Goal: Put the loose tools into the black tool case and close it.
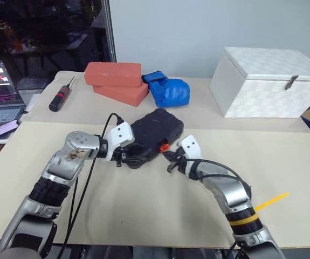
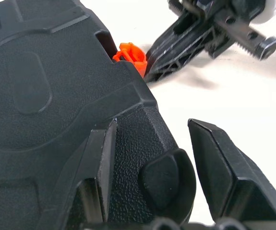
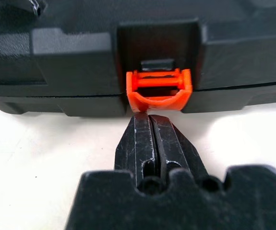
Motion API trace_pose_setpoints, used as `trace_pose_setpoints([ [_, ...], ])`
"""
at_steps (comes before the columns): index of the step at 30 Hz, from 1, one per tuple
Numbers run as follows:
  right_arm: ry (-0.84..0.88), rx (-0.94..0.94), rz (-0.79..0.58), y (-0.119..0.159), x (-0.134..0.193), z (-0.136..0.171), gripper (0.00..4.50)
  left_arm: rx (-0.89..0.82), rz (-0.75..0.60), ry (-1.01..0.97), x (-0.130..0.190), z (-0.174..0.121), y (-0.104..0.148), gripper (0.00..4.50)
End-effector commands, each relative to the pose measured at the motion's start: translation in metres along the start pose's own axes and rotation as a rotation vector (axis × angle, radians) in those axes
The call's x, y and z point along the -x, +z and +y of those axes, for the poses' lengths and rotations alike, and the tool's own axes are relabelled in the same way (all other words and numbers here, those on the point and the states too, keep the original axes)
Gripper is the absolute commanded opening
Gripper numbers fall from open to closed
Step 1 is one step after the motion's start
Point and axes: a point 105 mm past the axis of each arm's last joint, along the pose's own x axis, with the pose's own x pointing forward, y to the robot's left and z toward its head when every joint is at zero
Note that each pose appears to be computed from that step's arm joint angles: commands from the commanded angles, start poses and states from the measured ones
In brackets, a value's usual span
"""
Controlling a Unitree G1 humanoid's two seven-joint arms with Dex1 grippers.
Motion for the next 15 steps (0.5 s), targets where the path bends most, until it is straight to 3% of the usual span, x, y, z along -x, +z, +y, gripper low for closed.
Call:
trace_pose_setpoints([
  [1,-0.001,0.07,-0.105,0.041,0.005,0.002,0.03,0.085,0.111,-0.022,-0.008,-0.009,-0.03,2.52],
  [15,0.023,0.102,-0.107,0.061,-0.005,0.008,0.03,0.112,0.133,-0.021,-0.01,-0.014,-0.04,2.52],
])
